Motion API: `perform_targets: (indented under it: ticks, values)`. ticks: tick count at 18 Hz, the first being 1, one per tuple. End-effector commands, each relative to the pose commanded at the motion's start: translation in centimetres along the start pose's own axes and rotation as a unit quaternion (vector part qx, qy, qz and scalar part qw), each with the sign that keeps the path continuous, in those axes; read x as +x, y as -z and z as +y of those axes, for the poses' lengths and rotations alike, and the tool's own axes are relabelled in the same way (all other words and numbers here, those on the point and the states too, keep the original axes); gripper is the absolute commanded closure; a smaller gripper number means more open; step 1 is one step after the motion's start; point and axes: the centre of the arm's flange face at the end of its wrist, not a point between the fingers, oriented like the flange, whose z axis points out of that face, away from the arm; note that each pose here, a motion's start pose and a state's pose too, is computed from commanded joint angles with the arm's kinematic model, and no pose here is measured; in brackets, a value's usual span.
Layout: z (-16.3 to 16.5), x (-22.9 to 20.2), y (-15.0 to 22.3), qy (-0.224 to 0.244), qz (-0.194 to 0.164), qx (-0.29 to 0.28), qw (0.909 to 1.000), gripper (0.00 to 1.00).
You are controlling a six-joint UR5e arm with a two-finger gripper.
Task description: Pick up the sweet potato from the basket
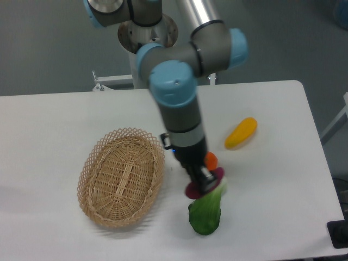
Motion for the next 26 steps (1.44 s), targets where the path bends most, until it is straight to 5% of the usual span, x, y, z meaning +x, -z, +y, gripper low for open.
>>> perform_targets:
  ticks: [4, 11, 26]
  values:
    - [4.3, -1.0, -0.2, -0.022, 0.018, 0.003, 0.9996, 0.63]
    - [6.2, -1.4, -0.1, -0.026, 0.021, -0.001, 0.9994, 0.63]
    - [6.0, -1.4, 0.0, -0.026, 0.019, -0.001, 0.9995, 0.63]
